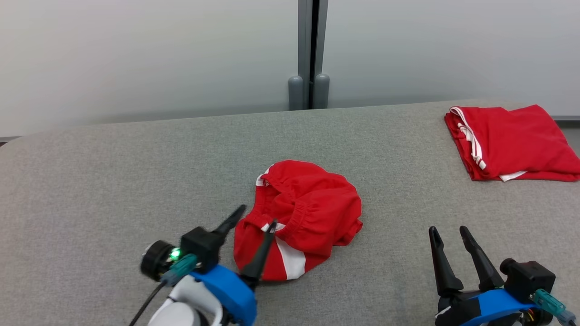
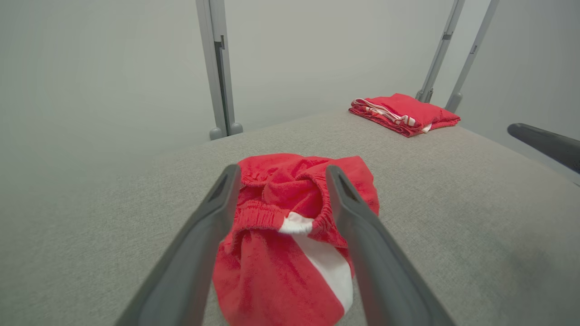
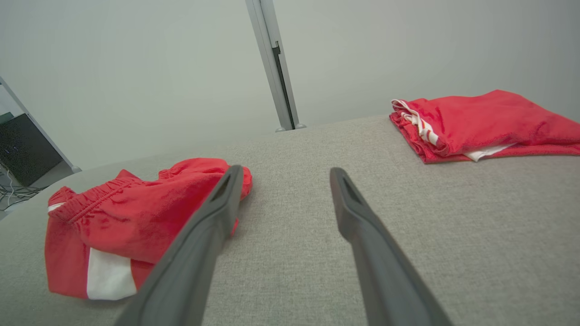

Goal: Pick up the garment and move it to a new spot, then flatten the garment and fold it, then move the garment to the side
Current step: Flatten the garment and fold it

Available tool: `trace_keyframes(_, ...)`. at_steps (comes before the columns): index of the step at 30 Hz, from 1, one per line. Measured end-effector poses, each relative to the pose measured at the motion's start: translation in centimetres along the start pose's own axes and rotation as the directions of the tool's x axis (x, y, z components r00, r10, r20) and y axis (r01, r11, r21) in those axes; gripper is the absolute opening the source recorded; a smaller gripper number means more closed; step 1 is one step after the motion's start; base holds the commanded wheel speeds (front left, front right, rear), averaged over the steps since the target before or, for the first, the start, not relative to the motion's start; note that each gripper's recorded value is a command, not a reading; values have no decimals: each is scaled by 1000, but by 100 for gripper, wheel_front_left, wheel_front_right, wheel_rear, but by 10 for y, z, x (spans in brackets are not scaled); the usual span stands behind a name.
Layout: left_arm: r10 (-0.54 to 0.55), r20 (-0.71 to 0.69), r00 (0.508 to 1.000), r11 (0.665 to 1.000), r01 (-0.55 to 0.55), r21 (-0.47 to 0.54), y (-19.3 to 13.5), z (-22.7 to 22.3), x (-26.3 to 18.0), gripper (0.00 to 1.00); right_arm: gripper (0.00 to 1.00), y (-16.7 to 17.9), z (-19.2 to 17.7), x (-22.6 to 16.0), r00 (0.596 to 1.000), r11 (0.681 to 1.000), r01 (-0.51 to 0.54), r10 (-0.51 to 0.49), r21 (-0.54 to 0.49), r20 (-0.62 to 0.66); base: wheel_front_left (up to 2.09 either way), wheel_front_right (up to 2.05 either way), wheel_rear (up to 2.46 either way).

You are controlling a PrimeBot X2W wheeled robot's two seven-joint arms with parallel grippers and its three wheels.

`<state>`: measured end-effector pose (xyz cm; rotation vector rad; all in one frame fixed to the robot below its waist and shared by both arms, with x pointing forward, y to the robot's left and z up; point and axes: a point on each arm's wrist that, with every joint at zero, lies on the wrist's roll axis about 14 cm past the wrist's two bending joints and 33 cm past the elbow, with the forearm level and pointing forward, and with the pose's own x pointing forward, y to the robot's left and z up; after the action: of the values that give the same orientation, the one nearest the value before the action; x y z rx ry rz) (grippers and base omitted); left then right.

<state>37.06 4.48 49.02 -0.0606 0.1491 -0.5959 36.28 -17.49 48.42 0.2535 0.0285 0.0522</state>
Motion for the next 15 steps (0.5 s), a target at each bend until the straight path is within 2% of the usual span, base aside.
trace_keyframes(3,-93,-55,994,996,93,2,-26,-4,12,100,100,-1,-2,1,1000,1000,2,-2,0,-5,0,0,0)
trace_keyframes(6,-142,-118,983,989,145,22,-36,-10,24,100,100,-1,-4,2,1000,1000,4,-4,1,-13,0,0,0)
trace_keyframes(12,-179,-330,927,975,212,66,-39,-45,33,100,100,-5,-6,6,1000,1000,15,-15,6,-13,0,0,0)
trace_keyframes(15,-178,-402,898,962,246,123,-31,-55,33,100,100,-8,-9,6,999,1000,24,-24,8,-22,0,0,0)
